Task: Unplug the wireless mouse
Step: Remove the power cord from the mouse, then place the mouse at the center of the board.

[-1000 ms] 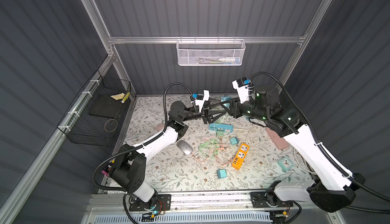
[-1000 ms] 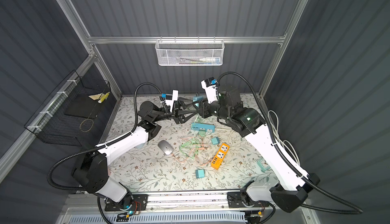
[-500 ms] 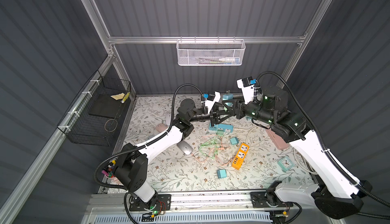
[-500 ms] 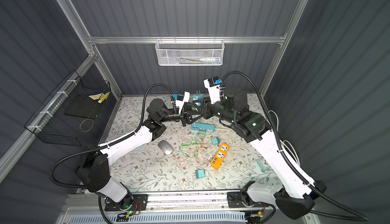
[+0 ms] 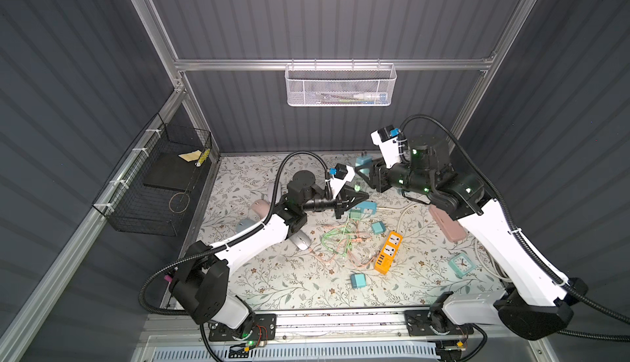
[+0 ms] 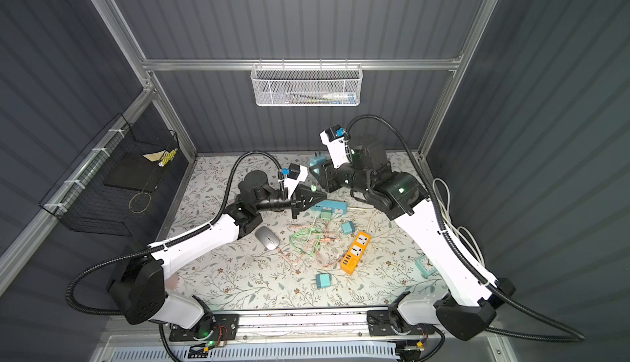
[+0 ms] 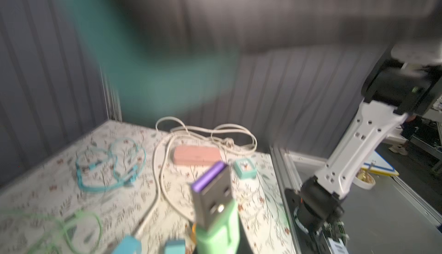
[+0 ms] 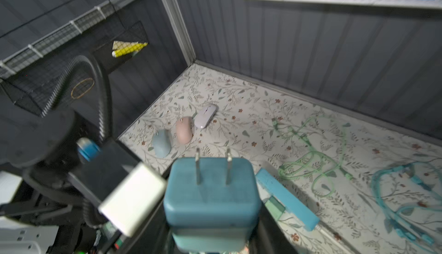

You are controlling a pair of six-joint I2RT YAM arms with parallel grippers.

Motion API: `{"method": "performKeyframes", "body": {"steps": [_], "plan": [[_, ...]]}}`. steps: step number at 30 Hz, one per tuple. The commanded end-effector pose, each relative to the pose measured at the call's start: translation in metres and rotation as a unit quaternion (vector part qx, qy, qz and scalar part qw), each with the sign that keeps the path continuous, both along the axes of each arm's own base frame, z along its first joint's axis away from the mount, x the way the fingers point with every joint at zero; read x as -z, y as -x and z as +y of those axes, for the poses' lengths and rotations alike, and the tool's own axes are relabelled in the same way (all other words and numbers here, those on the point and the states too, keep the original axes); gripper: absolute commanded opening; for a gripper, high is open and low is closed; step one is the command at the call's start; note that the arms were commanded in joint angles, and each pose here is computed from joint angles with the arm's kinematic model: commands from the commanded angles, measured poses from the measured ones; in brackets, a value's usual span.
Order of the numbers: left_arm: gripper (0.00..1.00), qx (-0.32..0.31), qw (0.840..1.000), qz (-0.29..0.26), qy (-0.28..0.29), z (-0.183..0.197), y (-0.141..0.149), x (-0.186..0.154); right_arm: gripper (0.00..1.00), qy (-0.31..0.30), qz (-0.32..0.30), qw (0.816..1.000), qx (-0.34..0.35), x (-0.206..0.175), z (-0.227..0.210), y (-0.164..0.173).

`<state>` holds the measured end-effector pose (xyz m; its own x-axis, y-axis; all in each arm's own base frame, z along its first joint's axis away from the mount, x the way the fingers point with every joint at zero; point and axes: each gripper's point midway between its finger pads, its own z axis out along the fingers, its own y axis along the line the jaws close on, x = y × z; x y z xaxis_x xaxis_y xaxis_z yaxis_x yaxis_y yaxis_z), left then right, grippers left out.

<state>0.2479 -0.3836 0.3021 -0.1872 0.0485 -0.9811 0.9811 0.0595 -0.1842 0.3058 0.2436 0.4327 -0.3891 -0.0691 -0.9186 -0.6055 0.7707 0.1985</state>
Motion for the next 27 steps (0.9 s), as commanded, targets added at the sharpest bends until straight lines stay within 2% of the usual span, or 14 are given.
{"method": "performKeyframes", "body": {"steps": [1,5,8,11,14,16,18,19,22,25,27], "plan": [[0.00,-0.008,0.996,0.045,-0.078,0.008,0.005,0.056,0.19,-0.062,-0.116,0.990,0.043,-0.082,-0.027,0.004],[0.00,-0.008,0.997,0.050,-0.063,0.005,0.003,0.050,0.16,-0.082,-0.137,0.985,0.069,-0.087,-0.038,0.003],[0.00,-0.019,0.999,0.031,-0.038,0.002,-0.005,0.014,0.17,-0.074,-0.134,0.984,0.090,-0.081,-0.046,-0.001],[0.00,-0.057,0.995,-0.062,-0.044,-0.002,-0.034,-0.076,0.18,-0.052,-0.122,0.985,0.114,-0.061,-0.055,-0.005],[0.00,-0.128,0.984,-0.122,0.000,0.003,-0.077,-0.200,0.18,-0.015,-0.092,0.987,0.135,-0.026,-0.063,-0.011],[0.00,-0.172,0.966,-0.179,0.067,0.015,-0.084,-0.285,0.17,0.003,-0.050,0.987,0.150,0.011,-0.069,-0.014],[0.00,-0.215,0.935,-0.242,0.145,0.038,-0.079,-0.346,0.17,0.015,-0.009,0.987,0.157,0.045,-0.072,-0.012],[0.00,-0.241,0.916,-0.269,0.172,0.051,-0.080,-0.366,0.17,0.022,0.013,0.986,0.163,0.064,-0.074,-0.010],[0.00,-0.299,0.871,-0.310,0.238,0.085,-0.084,-0.404,0.17,0.050,0.071,0.981,0.173,0.114,-0.078,-0.007],[0.00,-0.289,0.840,-0.338,0.312,0.106,-0.074,-0.422,0.19,0.093,0.129,0.968,0.196,0.158,-0.089,-0.002],[0.00,-0.292,0.824,-0.357,0.330,0.113,-0.072,-0.432,0.28,0.125,0.164,0.955,0.214,0.193,-0.097,-0.002]]}}
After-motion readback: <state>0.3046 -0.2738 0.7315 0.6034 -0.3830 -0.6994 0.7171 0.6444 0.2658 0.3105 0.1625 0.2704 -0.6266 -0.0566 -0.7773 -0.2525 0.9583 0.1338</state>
